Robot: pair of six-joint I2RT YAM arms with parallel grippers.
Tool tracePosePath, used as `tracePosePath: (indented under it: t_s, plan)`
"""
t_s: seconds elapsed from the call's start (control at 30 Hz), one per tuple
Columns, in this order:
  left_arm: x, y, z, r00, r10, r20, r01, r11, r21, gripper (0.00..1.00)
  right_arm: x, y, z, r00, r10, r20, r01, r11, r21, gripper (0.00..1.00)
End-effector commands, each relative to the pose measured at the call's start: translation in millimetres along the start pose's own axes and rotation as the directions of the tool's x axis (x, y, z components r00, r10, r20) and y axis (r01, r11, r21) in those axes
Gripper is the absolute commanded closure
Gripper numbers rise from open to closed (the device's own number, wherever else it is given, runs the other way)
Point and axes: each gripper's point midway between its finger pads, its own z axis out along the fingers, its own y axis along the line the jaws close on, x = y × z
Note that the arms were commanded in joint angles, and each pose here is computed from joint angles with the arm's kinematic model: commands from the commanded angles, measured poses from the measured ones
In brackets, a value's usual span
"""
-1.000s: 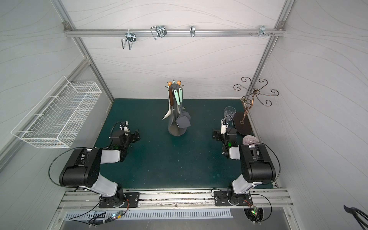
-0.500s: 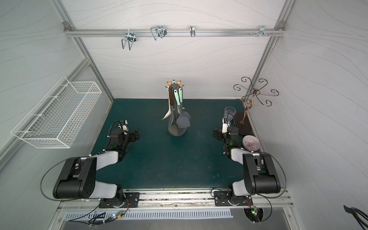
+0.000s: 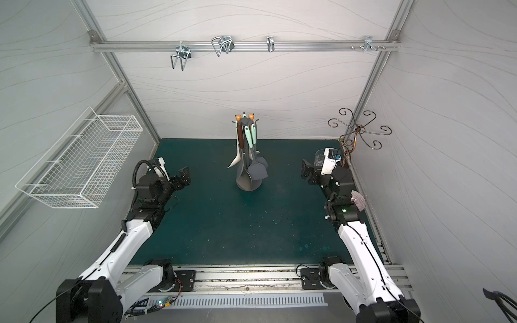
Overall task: Take the spatula off the kitchen utensil rack
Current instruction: Take off the spatula from the rack.
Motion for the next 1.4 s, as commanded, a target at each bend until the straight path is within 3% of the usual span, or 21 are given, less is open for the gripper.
tracePosePath:
  t_s: [0.0,0.1,0.2,0.3,0.4,0.5,0.7,0.9,1.07,1.2,1.37]
  plan:
    - [-17,-33,-15,0.985,-0.171,-0.033,0.174,0.977,0.125,0.0,45,-1,-15,0.97,0.121,-0.212,-0.119,0.993,0.024,0.01]
    - [-11,-53,-26,0.963,-0.235,-0.128,0.257,0.946,0.198,0.0,55,-5,-22,0.956,0.185,-0.23,-0.185,0.982,0.019,0.01]
    - [2,-68,-37,0.947,-0.225,-0.227,0.28,0.927,0.249,0.0,54,-13,-24,0.934,0.289,-0.211,-0.294,0.956,0.009,0.01]
    - [7,-85,-47,0.948,-0.191,-0.254,0.276,0.892,0.358,0.0,52,-8,-24,0.917,0.335,-0.216,-0.357,0.931,-0.073,0.01]
    - [12,-81,-48,0.933,-0.28,-0.224,0.348,0.859,0.374,0.0,51,7,-22,0.924,0.31,-0.223,-0.351,0.92,-0.175,0.01]
    - [28,-63,-36,0.885,-0.417,-0.206,0.465,0.813,0.351,0.0,53,20,-18,0.936,0.265,-0.232,-0.318,0.919,-0.233,0.01]
    - [69,-66,-7,0.869,-0.393,-0.302,0.484,0.803,0.348,0.0,74,67,-4,0.958,0.087,-0.274,-0.182,0.921,-0.345,0.02]
    - [97,-100,-3,0.897,-0.243,-0.371,0.385,0.841,0.38,0.0,83,106,5,0.973,-0.054,-0.225,-0.053,0.895,-0.444,0.16]
    - [110,-136,-25,0.95,-0.016,-0.311,0.166,0.872,0.46,0.0,85,134,16,0.981,-0.133,-0.139,0.047,0.865,-0.5,0.29]
    - [108,-146,-40,0.968,0.059,-0.245,0.07,0.871,0.487,0.0,80,153,25,0.979,-0.176,-0.102,0.1,0.853,-0.513,0.3]
    - [109,-152,-46,0.972,0.085,-0.218,0.037,0.864,0.503,0.0,75,171,41,0.974,-0.225,-0.009,0.189,0.841,-0.507,0.34]
